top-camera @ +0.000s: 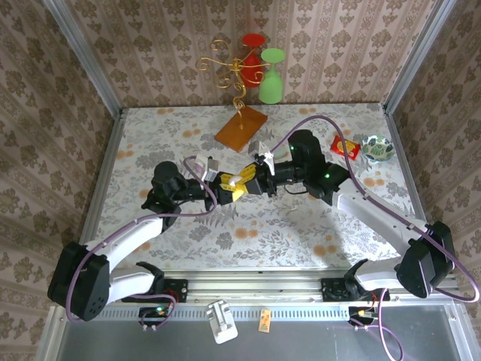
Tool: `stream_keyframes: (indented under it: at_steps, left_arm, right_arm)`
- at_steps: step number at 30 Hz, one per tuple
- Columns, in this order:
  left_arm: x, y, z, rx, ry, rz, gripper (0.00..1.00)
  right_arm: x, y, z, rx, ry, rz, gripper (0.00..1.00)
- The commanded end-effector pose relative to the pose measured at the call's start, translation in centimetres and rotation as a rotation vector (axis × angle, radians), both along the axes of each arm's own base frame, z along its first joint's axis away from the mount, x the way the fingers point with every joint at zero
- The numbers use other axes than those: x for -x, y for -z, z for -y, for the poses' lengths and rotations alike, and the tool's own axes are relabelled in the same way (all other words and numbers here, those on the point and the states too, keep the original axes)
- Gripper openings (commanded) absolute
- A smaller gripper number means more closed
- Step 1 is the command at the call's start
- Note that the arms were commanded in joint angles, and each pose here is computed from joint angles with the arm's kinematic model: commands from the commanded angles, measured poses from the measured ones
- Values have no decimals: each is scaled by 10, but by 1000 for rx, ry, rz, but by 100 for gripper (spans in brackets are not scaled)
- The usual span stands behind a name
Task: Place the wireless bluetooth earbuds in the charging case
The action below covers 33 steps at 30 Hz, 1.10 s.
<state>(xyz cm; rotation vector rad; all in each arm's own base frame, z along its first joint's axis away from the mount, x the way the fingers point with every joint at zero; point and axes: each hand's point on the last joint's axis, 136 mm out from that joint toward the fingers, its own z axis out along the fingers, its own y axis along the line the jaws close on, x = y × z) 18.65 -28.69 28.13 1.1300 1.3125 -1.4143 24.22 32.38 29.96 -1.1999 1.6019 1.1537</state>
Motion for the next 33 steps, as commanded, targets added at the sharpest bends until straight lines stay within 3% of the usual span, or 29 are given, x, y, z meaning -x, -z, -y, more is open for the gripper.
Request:
stream_keyframes:
  at_steps: [1,3,6,23,33]
  left_arm:
    - [10,-16,0,49,42,81,2]
    - [12,-17,0,55,50,100,0]
    - [17,-18,-1,64,64,128,0]
    - [26,-12,-3,79,77,237,0]
    - [7,-5,-1,70,-35,288,0]
  right_arm:
    - [4,-12,1,-8,6,32,18]
    - [-2,-10,4,-5,51,30,32]
    - [-12,-9,8,-4,111,29,43]
    - [-34,-19,21,-60,219,-39,56]
    - [-21,-46,23,-114,192,-31,83]
